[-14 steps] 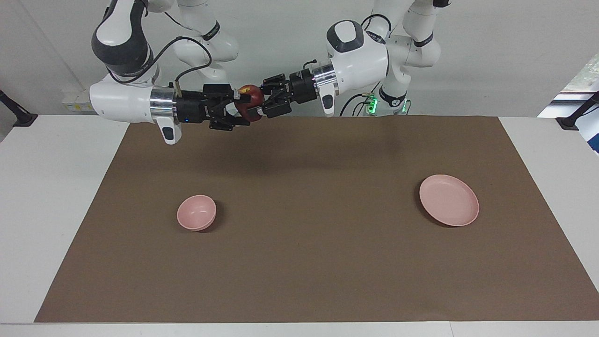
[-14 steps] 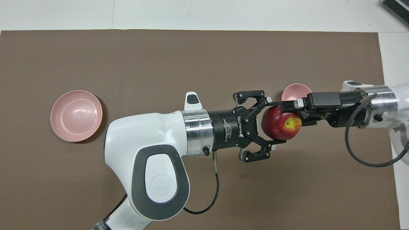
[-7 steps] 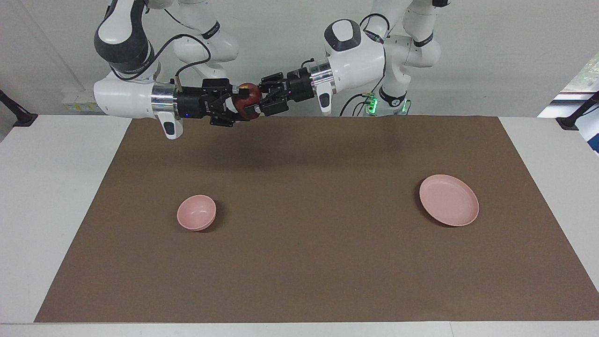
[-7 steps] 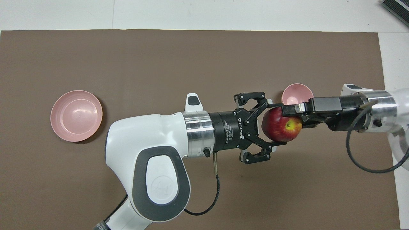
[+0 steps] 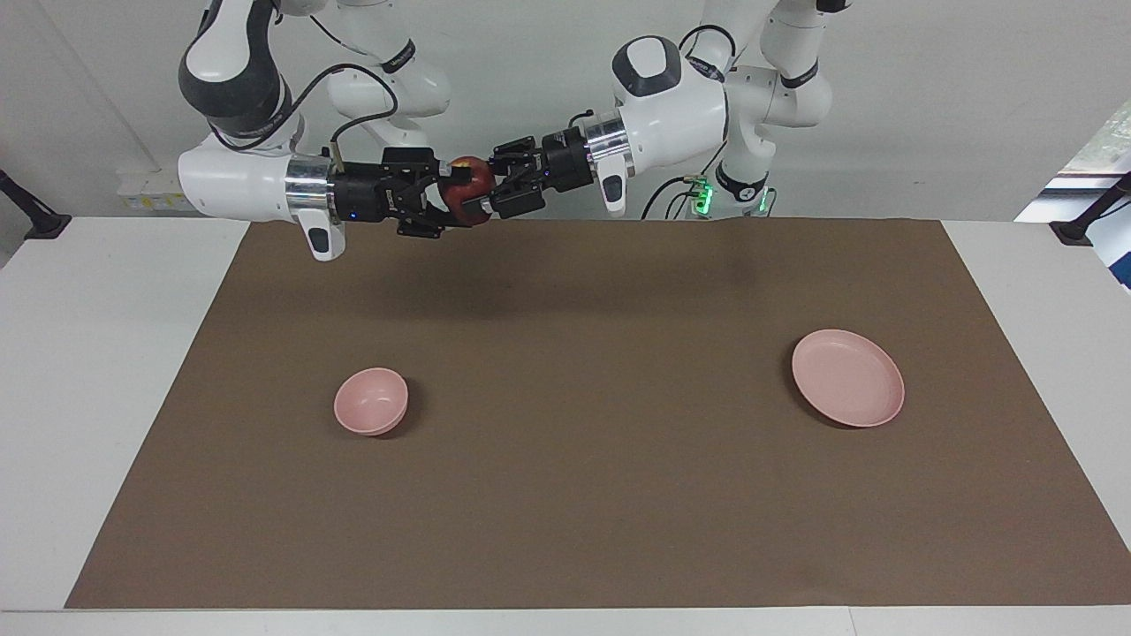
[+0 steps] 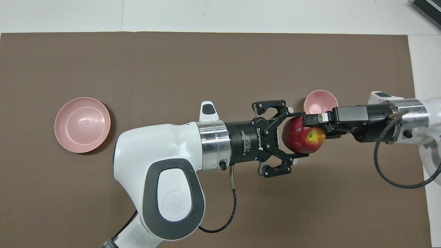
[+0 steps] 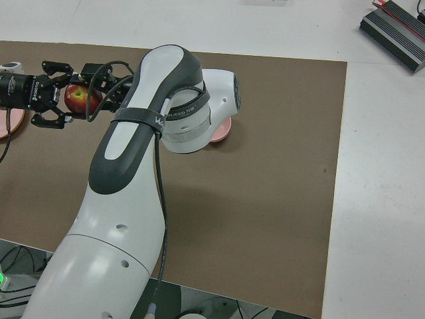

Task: Move apple from plate to bowl
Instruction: 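Bring the apple to the right gripper and grasp it with the right gripper, then open the left gripper and withdraw it while the right gripper holds the apple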

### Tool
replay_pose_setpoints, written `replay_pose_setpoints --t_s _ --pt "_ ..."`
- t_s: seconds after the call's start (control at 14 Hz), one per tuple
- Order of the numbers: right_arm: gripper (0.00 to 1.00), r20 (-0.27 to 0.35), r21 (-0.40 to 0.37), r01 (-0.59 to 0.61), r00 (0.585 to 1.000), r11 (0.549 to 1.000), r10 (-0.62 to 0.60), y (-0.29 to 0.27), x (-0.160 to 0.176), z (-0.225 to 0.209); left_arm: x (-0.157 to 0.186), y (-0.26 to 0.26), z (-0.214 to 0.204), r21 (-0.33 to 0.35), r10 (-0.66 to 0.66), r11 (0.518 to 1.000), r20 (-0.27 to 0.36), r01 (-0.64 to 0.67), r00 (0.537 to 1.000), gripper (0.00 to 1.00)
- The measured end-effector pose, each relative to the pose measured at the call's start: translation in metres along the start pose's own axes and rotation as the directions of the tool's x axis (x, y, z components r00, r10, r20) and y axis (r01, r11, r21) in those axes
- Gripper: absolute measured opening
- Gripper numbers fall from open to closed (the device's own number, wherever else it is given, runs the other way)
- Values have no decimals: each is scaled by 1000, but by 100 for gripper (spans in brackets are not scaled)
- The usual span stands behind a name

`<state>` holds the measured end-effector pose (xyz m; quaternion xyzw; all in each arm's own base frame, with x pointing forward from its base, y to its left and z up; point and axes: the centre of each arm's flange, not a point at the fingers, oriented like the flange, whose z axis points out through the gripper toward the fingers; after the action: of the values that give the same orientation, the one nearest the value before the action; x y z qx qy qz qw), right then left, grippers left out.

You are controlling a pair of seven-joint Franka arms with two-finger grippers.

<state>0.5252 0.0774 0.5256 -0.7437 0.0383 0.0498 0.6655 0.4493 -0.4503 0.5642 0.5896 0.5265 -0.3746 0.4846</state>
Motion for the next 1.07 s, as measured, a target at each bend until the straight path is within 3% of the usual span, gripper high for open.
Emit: replay_pose_setpoints --t_s 0.21,0.36,0.43,1.07 --pt "94 0 0 1 1000 1000 -1 0 0 0 0 0 0 -1 1 1000 0 -1 1000 82" --pt "94 3 0 8 1000 1000 -8 1 -1 2 0 1 -1 -19 2 1000 -7 -2 1000 99" --pt "94 2 0 10 1000 1000 -10 1 -1 2 0 1 -1 -21 2 1000 -7 -2 1000 100" --pt "94 -36 -24 2 999 1000 -3 7 2 -20 3 10 -9 -51 -3 999 -16 2 1000 100"
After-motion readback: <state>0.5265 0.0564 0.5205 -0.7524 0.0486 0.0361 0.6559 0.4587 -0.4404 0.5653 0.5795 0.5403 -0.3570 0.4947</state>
